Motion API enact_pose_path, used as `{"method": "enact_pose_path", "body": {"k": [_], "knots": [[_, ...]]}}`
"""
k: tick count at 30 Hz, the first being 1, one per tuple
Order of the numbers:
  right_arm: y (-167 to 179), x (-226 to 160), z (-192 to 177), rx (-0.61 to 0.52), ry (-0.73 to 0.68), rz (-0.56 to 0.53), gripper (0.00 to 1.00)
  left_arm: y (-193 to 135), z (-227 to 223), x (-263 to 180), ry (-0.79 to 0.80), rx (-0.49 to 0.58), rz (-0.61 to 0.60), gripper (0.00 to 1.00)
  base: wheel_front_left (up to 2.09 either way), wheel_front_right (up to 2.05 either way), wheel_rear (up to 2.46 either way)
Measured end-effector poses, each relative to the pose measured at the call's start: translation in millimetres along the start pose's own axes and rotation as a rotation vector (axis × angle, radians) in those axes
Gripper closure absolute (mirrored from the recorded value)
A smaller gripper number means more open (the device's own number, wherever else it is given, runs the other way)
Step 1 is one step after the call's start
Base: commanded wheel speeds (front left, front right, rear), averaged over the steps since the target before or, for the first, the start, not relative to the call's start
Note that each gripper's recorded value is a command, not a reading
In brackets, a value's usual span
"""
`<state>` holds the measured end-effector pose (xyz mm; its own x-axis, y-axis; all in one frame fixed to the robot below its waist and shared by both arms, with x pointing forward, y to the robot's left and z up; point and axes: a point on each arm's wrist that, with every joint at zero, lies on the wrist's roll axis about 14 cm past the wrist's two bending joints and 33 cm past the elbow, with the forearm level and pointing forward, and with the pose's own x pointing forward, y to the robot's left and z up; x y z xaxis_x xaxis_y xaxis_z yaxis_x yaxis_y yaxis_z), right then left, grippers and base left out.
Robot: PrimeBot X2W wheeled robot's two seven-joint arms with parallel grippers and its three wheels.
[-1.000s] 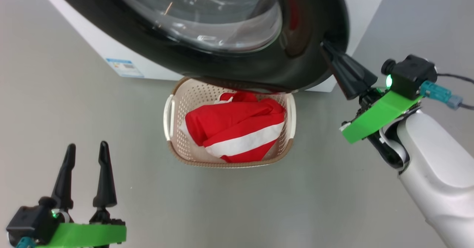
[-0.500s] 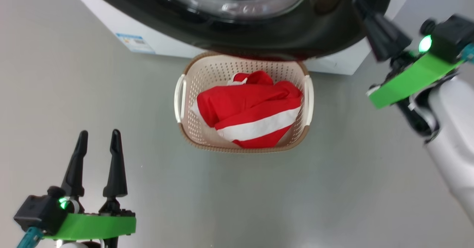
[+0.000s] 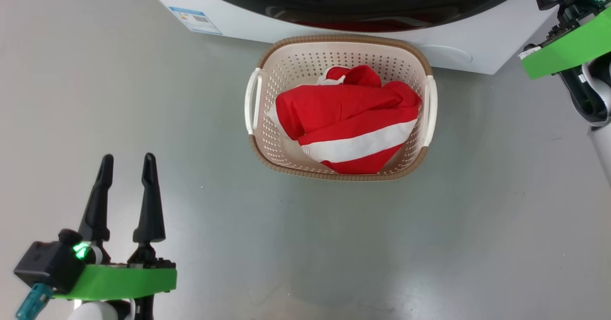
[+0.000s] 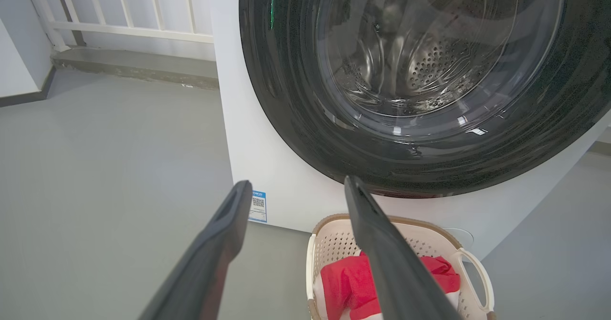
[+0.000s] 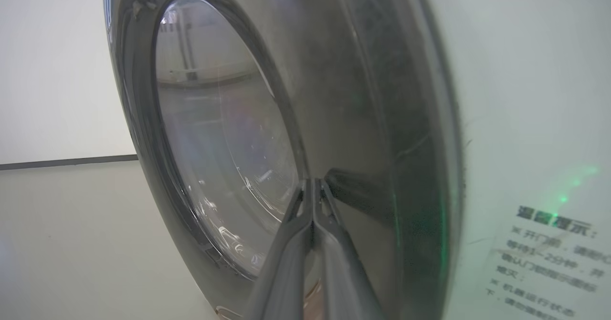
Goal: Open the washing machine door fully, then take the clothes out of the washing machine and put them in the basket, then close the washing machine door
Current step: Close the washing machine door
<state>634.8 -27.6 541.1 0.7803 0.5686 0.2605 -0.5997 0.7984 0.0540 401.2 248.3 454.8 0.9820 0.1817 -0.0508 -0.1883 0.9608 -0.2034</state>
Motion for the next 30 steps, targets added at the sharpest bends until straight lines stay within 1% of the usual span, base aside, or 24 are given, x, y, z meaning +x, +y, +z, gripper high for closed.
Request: {"method": "enact_pose_path", "body": {"k": [4, 8, 14, 16, 17, 18, 21, 30], "knots": [[2.5, 2.4, -0.6, 0.003, 0.003, -0.01, 1.0, 3.0, 3.0, -2.1, -0.007, -0.004, 0.013, 0.0, 0.0, 0.0, 0.0], [2.8, 1.5, 6.6, -0.003, -0.003, -0.016, 1.0, 2.3, 7.4, -3.1, -0.019, -0.008, 0.012, 0.0, 0.0, 0.0, 0.0], [0.9, -10.1, 16.8, -0.003, -0.008, -0.049, 1.0, -1.1, 14.2, -3.4, -0.039, -0.017, 0.001, 0.0, 0.0, 0.0, 0.0], [2.3, -17.1, 20.4, -0.003, -0.007, -0.053, 0.58, -2.1, 18.9, -3.7, -0.053, -0.016, -0.004, 0.0, 0.0, 0.0, 0.0], [4.5, -21.2, 21.7, 0.0, -0.005, -0.053, 0.16, -2.6, 21.7, -4.0, -0.061, -0.014, -0.006, 0.0, 0.0, 0.0, 0.0], [7.0, -25.3, 22.9, 0.001, -0.002, -0.052, 0.0, -3.1, 24.5, -4.3, -0.069, -0.015, -0.008, 0.0, 0.0, 0.0, 0.0], [12.2, -38.9, 28.9, 0.005, -0.001, -0.058, 0.0, -7.1, 31.8, -5.5, -0.09, -0.009, -0.022, 0.0, 0.0, 0.0, 0.0], [15.7, -91.6, 51.9, 0.025, -0.012, -0.138, 0.0, -21.1, 48.1, -12.9, -0.137, 0.002, -0.069, 0.0, 0.0, 0.0, 0.0]]}}
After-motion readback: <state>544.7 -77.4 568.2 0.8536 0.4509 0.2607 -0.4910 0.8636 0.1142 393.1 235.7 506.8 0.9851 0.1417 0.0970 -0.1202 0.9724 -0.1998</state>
